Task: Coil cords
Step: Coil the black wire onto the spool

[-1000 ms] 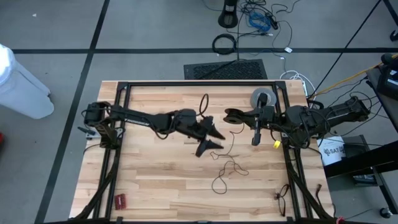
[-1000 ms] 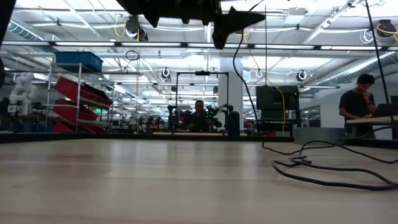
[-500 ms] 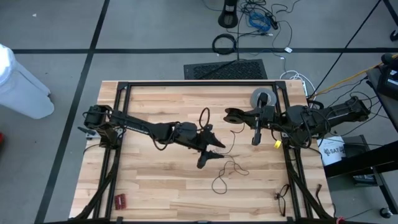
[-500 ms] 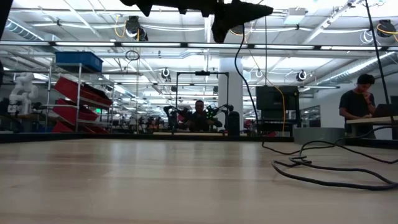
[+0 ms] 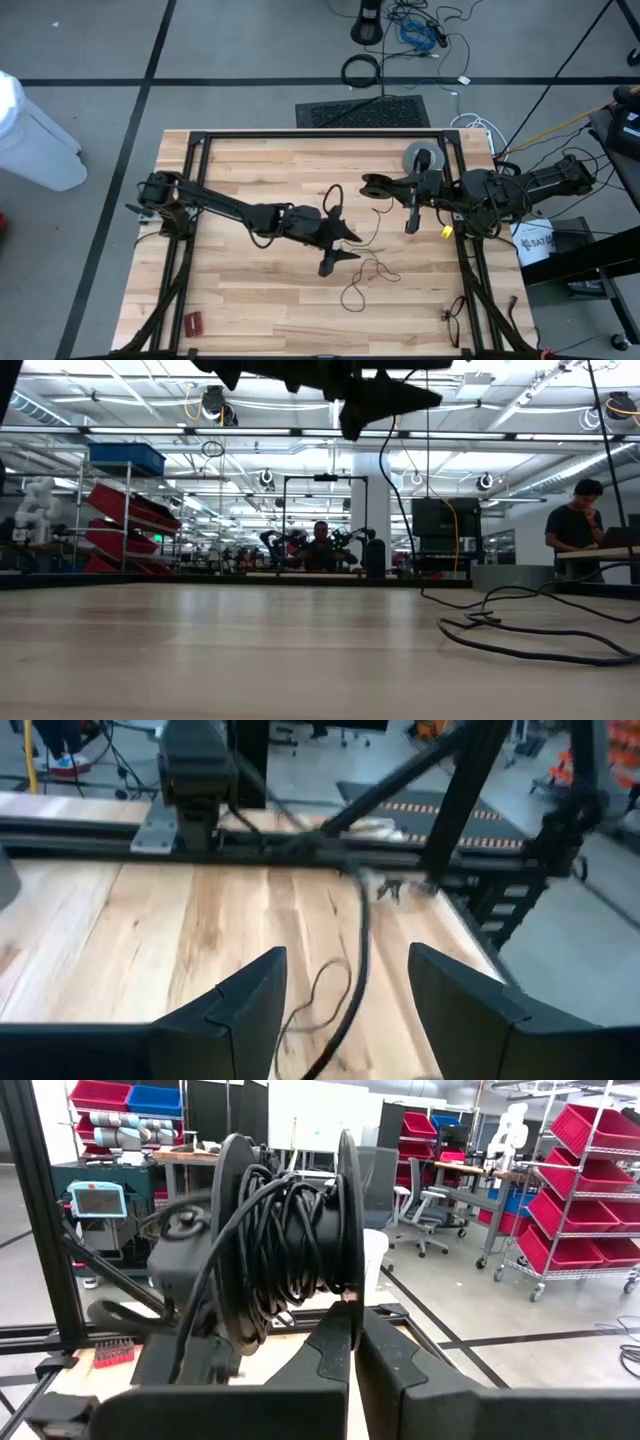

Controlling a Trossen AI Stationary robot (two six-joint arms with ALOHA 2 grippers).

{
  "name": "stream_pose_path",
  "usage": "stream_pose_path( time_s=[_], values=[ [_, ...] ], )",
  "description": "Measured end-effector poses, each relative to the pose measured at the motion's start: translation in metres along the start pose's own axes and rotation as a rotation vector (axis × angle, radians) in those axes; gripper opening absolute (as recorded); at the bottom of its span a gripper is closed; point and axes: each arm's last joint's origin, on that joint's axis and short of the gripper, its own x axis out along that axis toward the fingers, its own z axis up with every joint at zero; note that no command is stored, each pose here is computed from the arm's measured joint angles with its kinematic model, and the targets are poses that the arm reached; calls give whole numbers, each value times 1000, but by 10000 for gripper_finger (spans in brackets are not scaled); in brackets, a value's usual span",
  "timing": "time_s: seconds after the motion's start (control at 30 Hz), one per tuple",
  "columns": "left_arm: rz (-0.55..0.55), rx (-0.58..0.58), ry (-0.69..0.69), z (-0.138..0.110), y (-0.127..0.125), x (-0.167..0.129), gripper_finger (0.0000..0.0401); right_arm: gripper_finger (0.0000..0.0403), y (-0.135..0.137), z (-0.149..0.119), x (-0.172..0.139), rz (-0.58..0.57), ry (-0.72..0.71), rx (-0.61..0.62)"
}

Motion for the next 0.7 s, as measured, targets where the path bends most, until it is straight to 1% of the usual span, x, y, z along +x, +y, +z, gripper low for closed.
stream_pose_path(
  time_s=[0.13, 0.2, 0.3, 0.5, 0.6, 0.7],
  values=[
    [28, 4, 6, -5, 0, 4, 199, 0, 0, 0, 0, 0, 0, 0],
    [52, 7, 2, -5, 0, 4, 185, 0, 0, 0, 0, 0, 1, 0],
    [52, 26, -7, -2, -2, 2, 170, 0, 0, 0, 0, 0, 1, -1],
    [44, 44, -43, 11, -7, -9, 167, 0, 0, 0, 0, 0, 2, -1],
    [43, 44, -48, 13, -7, -9, 167, 0, 0, 0, 0, 0, 2, -1],
    [18, 44, -38, 12, -8, -9, 167, 0, 0, 0, 0, 0, 2, -1]
  ],
)
